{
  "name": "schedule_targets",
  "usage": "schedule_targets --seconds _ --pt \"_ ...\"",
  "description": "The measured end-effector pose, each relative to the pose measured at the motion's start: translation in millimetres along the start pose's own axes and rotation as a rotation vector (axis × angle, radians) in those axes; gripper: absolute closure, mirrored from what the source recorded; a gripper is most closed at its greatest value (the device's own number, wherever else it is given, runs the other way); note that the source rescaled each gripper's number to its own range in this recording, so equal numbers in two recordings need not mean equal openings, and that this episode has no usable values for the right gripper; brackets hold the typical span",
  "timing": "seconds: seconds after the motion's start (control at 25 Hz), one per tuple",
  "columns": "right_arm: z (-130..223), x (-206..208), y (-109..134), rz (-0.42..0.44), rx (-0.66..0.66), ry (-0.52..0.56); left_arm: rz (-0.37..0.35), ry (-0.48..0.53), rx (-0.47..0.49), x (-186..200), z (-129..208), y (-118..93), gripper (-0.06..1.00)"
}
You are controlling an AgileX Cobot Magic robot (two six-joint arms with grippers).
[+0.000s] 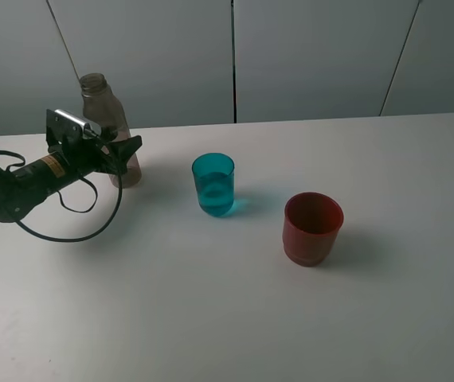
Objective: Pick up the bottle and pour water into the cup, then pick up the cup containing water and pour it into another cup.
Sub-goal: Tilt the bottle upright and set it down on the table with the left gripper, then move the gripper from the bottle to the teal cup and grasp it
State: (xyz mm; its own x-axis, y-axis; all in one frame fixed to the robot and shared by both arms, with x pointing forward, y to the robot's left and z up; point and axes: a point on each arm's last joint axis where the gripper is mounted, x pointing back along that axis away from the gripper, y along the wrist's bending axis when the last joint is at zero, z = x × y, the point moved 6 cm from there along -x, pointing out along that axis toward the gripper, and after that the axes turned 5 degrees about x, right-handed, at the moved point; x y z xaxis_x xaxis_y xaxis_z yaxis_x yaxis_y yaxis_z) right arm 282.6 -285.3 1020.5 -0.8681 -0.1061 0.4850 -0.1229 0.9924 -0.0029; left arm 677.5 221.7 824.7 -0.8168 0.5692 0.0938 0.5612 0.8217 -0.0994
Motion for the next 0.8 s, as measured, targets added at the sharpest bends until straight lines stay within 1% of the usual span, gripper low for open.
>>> schedule_targets --seconds 0.28,0.32,0.36,0.4,0.44,0.48,0.56,0.68,0.8 --pt "0.0 0.0 0.0 0.000 0.006 0.000 0.000 -0.002 -0.002 0.0 -0.3 0.0 0.91" --pt "0.0 0.0 0.0 0.000 0.006 0.000 0.000 -0.002 -0.002 0.0 -0.3 0.0 0.89" --pt "0.0 0.0 0.0 0.000 0.006 0.000 -0.003 0.007 -0.006 0.0 1.1 0.4 0.70" --pt "0.0 0.0 0.0 0.000 0.006 0.000 -0.006 0.021 -0.003 0.1 4.5 0.8 0.24" --pt "0.0 0.0 0.0 0.000 0.006 0.000 -0.006 0.033 -0.001 0.3 7.8 0.9 0.12" --pt "0.0 0.0 0.0 0.000 0.006 0.000 -0.008 0.046 0.002 0.4 11.5 1.2 0.07" --pt "0.0 0.0 0.0 0.000 0.006 0.000 -0.006 0.053 0.001 0.5 12.6 0.9 0.03" --pt "0.0 0.0 0.0 0.000 0.006 0.000 -0.004 0.055 0.000 0.5 13.0 0.5 0.03" --pt "0.0 0.0 0.0 0.000 0.007 0.000 -0.002 0.036 -0.019 -0.2 0.6 0.4 0.03"
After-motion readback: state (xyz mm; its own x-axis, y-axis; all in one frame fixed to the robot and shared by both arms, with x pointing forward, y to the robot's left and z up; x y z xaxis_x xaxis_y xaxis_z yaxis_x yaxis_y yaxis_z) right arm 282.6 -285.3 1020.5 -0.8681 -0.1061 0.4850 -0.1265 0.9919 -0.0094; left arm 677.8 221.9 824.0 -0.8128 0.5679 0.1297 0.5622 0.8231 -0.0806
